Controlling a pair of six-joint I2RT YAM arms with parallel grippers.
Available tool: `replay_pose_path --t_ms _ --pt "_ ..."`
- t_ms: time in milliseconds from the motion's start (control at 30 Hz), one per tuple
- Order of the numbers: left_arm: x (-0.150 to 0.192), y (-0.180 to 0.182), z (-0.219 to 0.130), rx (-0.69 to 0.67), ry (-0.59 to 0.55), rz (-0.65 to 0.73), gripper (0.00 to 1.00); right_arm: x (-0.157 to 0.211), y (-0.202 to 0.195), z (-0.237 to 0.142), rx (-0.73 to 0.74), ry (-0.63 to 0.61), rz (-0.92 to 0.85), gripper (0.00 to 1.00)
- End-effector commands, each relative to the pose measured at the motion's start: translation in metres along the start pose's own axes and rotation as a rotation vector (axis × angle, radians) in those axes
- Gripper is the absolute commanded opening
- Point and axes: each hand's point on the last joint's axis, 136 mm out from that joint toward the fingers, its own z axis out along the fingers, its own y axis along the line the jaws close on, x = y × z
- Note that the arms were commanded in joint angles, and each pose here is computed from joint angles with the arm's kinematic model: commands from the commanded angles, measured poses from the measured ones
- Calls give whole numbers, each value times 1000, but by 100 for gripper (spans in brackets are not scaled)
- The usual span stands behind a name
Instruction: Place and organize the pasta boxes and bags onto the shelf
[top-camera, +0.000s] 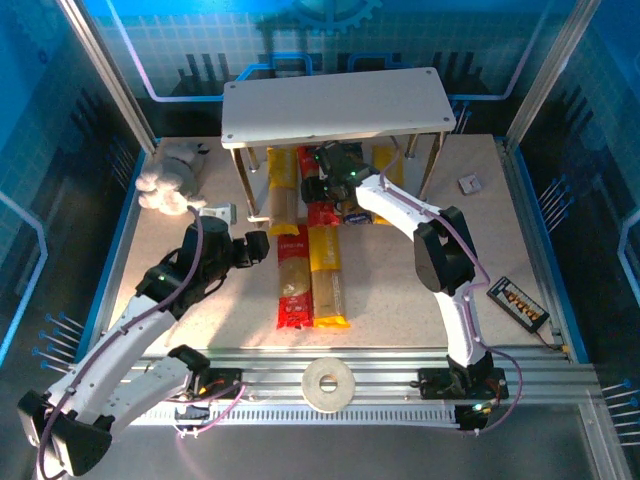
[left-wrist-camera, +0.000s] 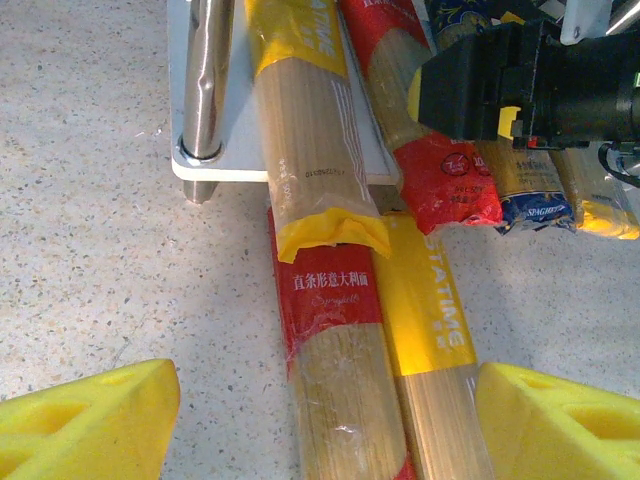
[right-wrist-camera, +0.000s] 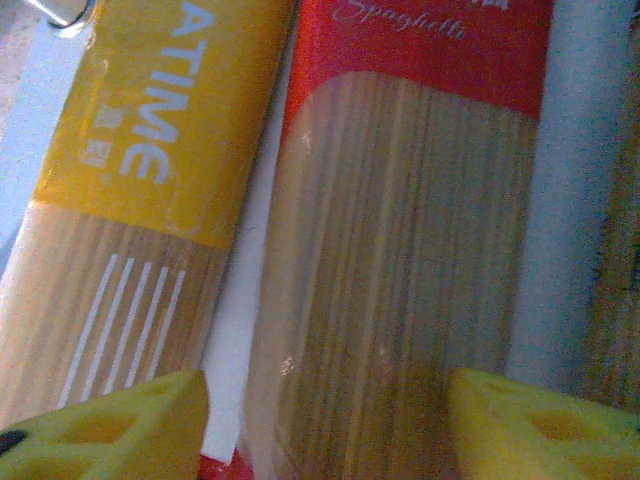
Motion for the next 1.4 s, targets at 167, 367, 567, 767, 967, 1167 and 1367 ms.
replay_pose_path --t_ms 167,367,567,767,967,1167,1367 --pt "3 8 0 -26 -2 4 79 -20 15 -45 -102 -88 12 74" --pt "6 18 8 -62 -14 -14 80 -19 17 -79 -150 -158 -14 77" --pt "15 20 20 -76 26 -20 80 7 5 -122 -149 -116 -56 77" --pt "52 15 32 -36 155 -31 82 84 -12 -159 -95 31 -135 80" --pt "83 14 33 -60 222 -38 81 169 -11 -168 -69 215 -134 83" --pt "83 14 36 -54 193 -86 84 210 11 -146 -88 302 -127 86" --pt "80 10 37 -43 195 -81 84 230 21 -116 -37 352 -140 88"
